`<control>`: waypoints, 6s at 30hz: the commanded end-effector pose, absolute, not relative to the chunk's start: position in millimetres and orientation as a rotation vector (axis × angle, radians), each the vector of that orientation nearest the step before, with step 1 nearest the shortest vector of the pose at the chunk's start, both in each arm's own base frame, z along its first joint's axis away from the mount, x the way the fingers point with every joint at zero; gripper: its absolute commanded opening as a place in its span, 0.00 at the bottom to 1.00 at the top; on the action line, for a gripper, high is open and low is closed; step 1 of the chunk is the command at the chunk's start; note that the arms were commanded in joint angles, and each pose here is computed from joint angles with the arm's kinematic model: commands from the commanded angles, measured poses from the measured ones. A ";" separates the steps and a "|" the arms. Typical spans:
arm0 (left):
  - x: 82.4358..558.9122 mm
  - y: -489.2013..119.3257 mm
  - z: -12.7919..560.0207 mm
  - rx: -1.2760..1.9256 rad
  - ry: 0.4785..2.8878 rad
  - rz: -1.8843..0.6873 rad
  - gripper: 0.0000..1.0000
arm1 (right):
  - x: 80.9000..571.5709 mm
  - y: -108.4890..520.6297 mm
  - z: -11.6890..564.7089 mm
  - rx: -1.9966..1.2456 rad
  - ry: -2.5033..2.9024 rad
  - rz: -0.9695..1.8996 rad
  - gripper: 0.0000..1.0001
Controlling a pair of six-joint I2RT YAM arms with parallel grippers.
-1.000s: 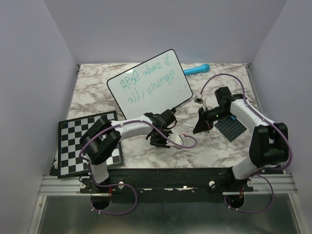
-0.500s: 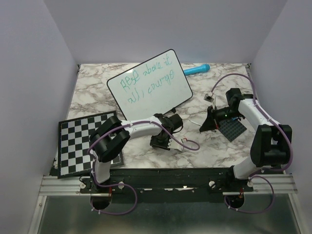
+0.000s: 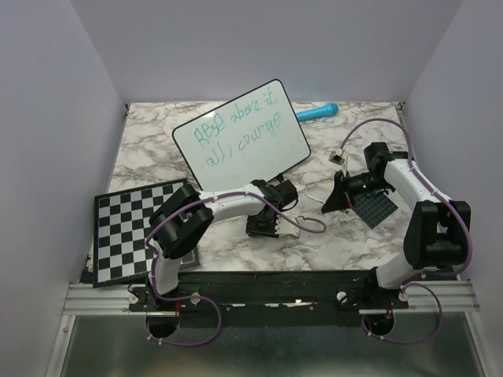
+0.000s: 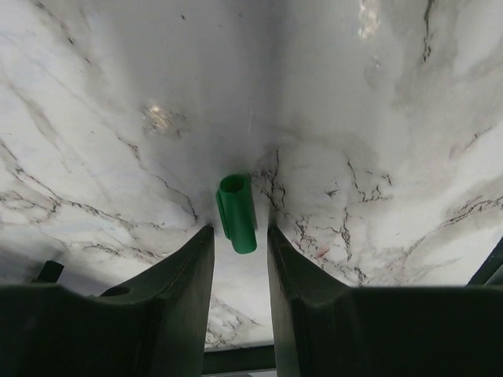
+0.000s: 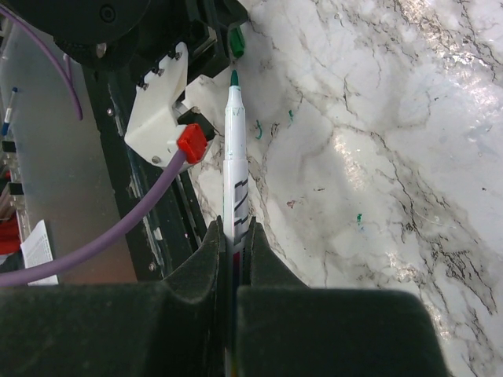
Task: Write a sentence on the whiteboard
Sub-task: Pick up the pen cap from the center of the board, then insert the whiteboard marker without the cap into the pen cap.
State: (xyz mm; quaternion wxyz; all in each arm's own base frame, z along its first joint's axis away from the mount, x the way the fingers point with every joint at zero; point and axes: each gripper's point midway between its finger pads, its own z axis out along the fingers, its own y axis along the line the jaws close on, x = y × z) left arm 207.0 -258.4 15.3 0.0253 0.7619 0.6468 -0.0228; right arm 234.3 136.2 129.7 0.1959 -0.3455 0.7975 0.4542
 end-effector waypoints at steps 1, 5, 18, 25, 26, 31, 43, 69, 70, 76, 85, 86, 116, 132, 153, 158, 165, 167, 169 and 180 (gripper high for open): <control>209.3 -293.5 -0.7 2.298 1.966 -0.221 0.40 | 237.0 138.9 139.4 -0.981 2.190 1.273 0.01; 207.3 -295.7 -1.1 2.305 1.982 -0.239 0.39 | 237.2 138.8 138.9 -0.978 2.194 1.273 0.01; 186.7 -270.1 -23.4 2.388 2.040 -0.220 0.00 | 236.6 137.8 134.3 -0.974 2.213 1.275 0.01; 194.0 -276.9 -0.6 2.254 1.920 -0.235 0.00 | 236.0 136.6 120.3 -0.948 2.270 1.310 0.01; 197.8 -281.0 2.9 2.230 1.898 -0.235 0.00 | 236.1 137.6 117.0 -0.949 2.283 1.317 0.01; 205.8 -282.7 17.5 2.179 1.856 -0.231 0.00 | 224.2 164.3 110.9 -1.060 2.314 1.378 0.01; 213.5 -272.8 26.3 2.097 1.859 -0.232 0.00 | 204.1 213.9 81.4 -1.212 2.469 1.541 0.01; 212.3 -277.3 27.6 2.043 1.847 -0.289 0.00 | 206.0 244.2 36.9 -1.189 2.692 1.521 0.01; 212.5 -276.8 27.3 2.040 1.851 -0.289 0.00 | 205.6 243.6 35.1 -1.187 2.697 1.517 0.01; 213.1 -282.3 29.0 2.026 1.843 -0.309 0.00 | 204.0 244.9 31.8 -1.176 2.708 1.530 0.01; 212.3 -286.8 25.5 2.017 1.853 -0.336 0.00 | 199.7 245.5 27.7 -1.188 2.720 1.547 0.01; 212.2 -287.3 25.6 2.015 1.853 -0.339 0.00 | 199.5 245.5 27.3 -1.187 2.721 1.548 0.01; 209.7 -280.9 15.7 2.026 1.890 -0.330 0.00 | 191.8 247.0 35.7 -1.209 2.692 1.594 0.01; 208.4 -283.2 20.0 2.023 1.879 -0.350 0.00 | 190.0 254.2 36.9 -1.231 2.679 1.615 0.01; 203.3 -277.2 18.7 2.027 1.888 -0.352 0.00 | 195.1 248.0 41.1 -1.243 2.668 1.527 0.01; 202.9 -277.2 19.4 2.026 1.885 -0.354 0.00 | 196.4 247.1 36.6 -1.238 2.682 1.515 0.01; 203.2 -278.0 20.1 2.022 1.883 -0.357 0.00 | 197.9 246.7 33.6 -1.229 2.697 1.498 0.01; 203.1 -277.9 19.6 2.022 1.884 -0.357 0.00 | 199.1 247.0 32.8 -1.225 2.698 1.497 0.01; 203.0 -278.1 19.6 2.024 1.882 -0.358 0.00 | 199.8 247.7 32.6 -1.219 2.700 1.499 0.01; 203.9 -280.1 21.5 2.021 1.876 -0.363 0.00 | 201.5 250.0 29.2 -1.209 2.708 1.511 0.01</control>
